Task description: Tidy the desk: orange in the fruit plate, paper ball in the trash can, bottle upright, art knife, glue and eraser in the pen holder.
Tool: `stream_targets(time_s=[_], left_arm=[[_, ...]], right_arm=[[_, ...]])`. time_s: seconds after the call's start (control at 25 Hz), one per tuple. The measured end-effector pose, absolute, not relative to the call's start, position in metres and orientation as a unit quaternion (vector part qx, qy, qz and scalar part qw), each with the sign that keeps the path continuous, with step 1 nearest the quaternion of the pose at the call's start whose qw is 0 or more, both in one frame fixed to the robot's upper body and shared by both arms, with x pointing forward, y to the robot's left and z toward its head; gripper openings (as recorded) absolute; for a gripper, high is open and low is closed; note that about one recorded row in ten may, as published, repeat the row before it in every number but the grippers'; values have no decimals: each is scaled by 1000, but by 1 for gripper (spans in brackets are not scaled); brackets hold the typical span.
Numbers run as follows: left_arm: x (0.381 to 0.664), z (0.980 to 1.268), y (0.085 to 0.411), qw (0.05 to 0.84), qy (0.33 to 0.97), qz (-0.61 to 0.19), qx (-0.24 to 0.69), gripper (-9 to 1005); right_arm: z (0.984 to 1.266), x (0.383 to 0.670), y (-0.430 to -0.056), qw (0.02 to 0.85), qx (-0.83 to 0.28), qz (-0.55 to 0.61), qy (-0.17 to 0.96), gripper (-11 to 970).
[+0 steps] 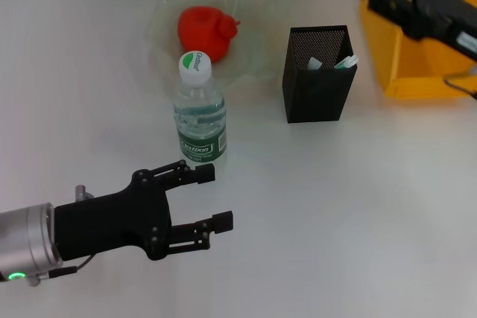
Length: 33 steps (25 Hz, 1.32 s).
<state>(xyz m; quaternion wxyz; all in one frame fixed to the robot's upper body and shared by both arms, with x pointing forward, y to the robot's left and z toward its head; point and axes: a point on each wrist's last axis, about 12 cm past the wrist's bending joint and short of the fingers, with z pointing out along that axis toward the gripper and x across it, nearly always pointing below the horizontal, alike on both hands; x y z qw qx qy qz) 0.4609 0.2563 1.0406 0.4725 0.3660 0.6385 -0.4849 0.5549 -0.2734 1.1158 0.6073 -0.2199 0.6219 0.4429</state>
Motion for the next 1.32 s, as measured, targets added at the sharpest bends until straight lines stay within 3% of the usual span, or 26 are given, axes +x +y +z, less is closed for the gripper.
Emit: stream_targets(time_s=[0.28, 0.52, 0.84, 1.32], left_arm=[[455, 1049, 274, 470, 627, -496, 374, 798], [451, 1053, 289, 467, 629, -500, 370, 798], [442, 1054, 298, 470, 628, -506, 359, 798], [436, 1055, 301, 478, 623, -511, 350, 798]], right_arm=[[1110, 487, -287, 477, -406, 504, 594, 621], [1078, 455, -279, 425, -420, 522, 609, 754], [1061, 447, -270, 432, -411, 525, 608, 781], [1059, 449, -267, 431, -406, 527, 610, 781]])
